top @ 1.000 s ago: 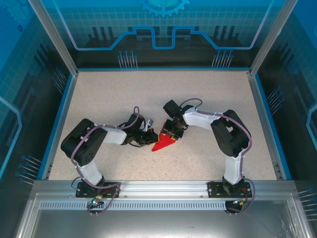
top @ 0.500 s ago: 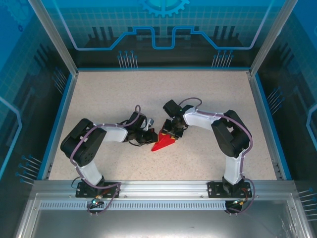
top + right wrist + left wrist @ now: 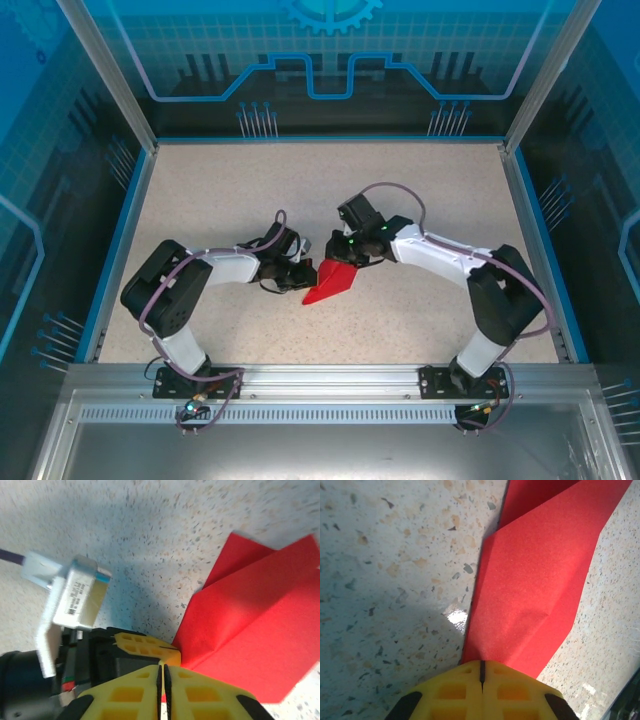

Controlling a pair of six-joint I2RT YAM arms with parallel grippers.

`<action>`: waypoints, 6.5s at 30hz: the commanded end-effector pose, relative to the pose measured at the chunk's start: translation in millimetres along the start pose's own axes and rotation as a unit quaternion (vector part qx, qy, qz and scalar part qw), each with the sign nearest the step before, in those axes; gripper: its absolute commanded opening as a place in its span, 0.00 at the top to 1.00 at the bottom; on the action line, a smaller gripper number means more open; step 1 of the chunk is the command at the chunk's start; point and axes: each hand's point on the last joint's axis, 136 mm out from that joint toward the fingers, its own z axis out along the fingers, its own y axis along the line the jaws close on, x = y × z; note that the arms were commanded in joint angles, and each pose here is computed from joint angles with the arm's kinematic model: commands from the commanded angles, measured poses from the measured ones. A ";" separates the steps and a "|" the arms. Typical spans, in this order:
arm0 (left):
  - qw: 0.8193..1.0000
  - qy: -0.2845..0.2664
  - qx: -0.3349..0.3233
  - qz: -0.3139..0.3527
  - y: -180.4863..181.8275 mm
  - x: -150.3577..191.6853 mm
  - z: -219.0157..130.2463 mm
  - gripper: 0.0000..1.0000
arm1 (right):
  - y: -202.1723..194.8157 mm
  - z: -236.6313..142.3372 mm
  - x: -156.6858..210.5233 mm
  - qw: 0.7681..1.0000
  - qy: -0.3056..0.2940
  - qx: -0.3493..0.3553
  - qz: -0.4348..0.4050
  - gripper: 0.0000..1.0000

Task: Fold a paper plane with a square sheet of paper (pick it up from the middle)
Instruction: Fourth fold the wing at the center of the table.

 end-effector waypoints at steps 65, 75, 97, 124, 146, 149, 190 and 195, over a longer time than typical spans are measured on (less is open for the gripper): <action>0.984 0.082 -0.149 -0.049 59.3 46.7 10.9 1.00 | -44.5 51.9 10.3 0.998 0.002 -0.069 0.003 0.96; 0.993 0.058 -0.097 -0.016 16.8 20.6 -1.6 1.00 | -85.7 69.5 34.8 0.999 0.042 0.002 0.034 0.97; 0.997 0.071 0.025 -0.031 -32.6 16.6 -0.8 0.96 | -95.7 67.8 28.5 0.996 0.084 0.024 0.010 0.96; 0.990 0.105 -0.055 -0.082 27.5 66.9 3.0 0.97 | -105.6 71.6 36.1 0.994 0.095 0.041 0.022 0.96; 0.999 0.037 -0.015 0.004 -15.0 52.7 -47.5 0.97 | -116.1 77.7 40.0 0.991 0.107 0.066 0.036 0.96; 0.999 -0.017 0.020 0.032 -42.1 28.5 -61.9 0.96 | -115.4 78.3 39.3 0.991 0.107 0.066 0.037 0.96; 0.998 0.048 -0.025 -0.012 2.6 42.9 1.5 1.00 | -24.4 55.1 40.0 0.994 0.080 -0.064 -0.039 0.92; 0.998 0.048 -0.034 -0.016 6.8 43.7 1.2 1.00 | -23.5 68.2 51.7 0.992 0.099 -0.065 -0.042 0.93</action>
